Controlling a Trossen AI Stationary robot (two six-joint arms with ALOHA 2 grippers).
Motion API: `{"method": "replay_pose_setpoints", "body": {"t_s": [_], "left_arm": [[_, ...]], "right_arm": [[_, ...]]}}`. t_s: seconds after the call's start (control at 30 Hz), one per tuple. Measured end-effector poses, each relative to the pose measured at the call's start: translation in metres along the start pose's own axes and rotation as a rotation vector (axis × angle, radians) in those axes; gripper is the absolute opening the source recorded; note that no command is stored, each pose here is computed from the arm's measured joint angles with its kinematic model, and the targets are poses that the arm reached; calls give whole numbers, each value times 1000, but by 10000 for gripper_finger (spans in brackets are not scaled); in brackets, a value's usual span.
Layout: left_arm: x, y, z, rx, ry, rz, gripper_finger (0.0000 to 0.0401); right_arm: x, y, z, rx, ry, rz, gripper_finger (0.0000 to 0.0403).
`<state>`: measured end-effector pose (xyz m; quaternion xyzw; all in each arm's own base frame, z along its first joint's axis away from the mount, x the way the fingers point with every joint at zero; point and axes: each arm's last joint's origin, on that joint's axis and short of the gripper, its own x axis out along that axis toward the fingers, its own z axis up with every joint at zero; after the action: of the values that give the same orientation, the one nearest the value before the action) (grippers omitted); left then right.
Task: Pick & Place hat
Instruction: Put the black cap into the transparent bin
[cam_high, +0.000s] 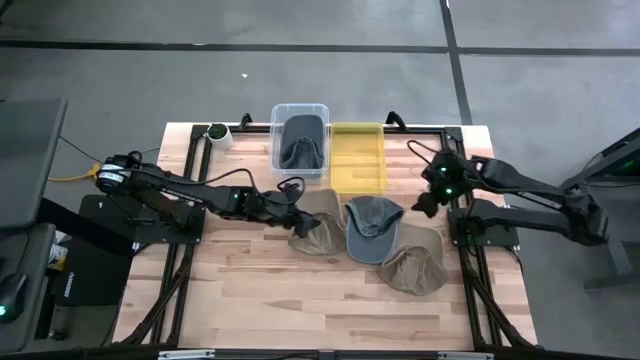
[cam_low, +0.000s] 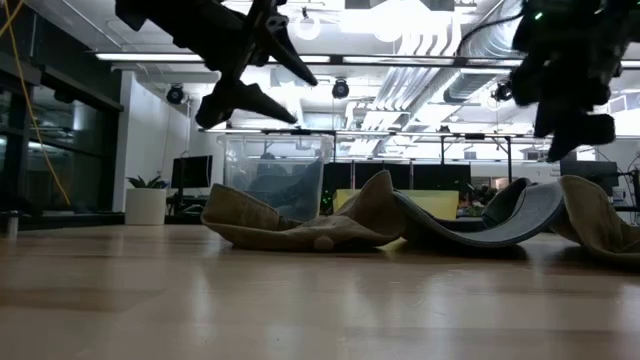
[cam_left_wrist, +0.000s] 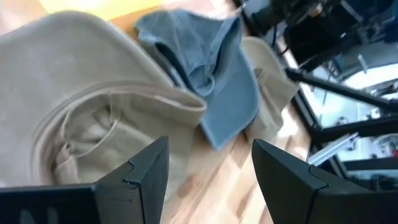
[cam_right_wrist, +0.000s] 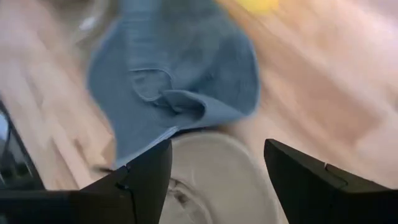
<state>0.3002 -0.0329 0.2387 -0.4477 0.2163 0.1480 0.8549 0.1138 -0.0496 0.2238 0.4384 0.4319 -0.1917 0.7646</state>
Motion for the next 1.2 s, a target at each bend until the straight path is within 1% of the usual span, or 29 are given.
{"method": "replay_pose_setpoints", "body": {"t_s": [0.1, 0.17, 0.37, 0.43, 0.57, 0.9, 1.03, 1.2], "left_arm": [[-1, 4, -2, 19, 23, 38, 207], [-6, 5, -1, 43, 32, 55, 207], [-16, 5, 1, 112, 37, 68, 207], [-21, 5, 1, 129, 46, 82, 207], [-29, 6, 2, 144, 57, 99, 207], [-40, 11, 1, 169, 109, 137, 207], [-40, 11, 0, 181, 125, 139, 207], [-40, 12, 0, 214, 133, 144, 207]], "right_arm": [[11, 1, 5, 210, 56, -33, 249], [19, 3, 10, 272, 69, -46, 249], [34, 8, 27, 380, 37, 4, 249], [39, 8, 29, 420, 59, 6, 249], [47, 6, 31, 495, 114, -13, 249], [53, -7, 36, 680, 143, -80, 249], [57, -11, 39, 736, 173, -91, 249], [72, -13, 42, 772, 252, -88, 249]]}}
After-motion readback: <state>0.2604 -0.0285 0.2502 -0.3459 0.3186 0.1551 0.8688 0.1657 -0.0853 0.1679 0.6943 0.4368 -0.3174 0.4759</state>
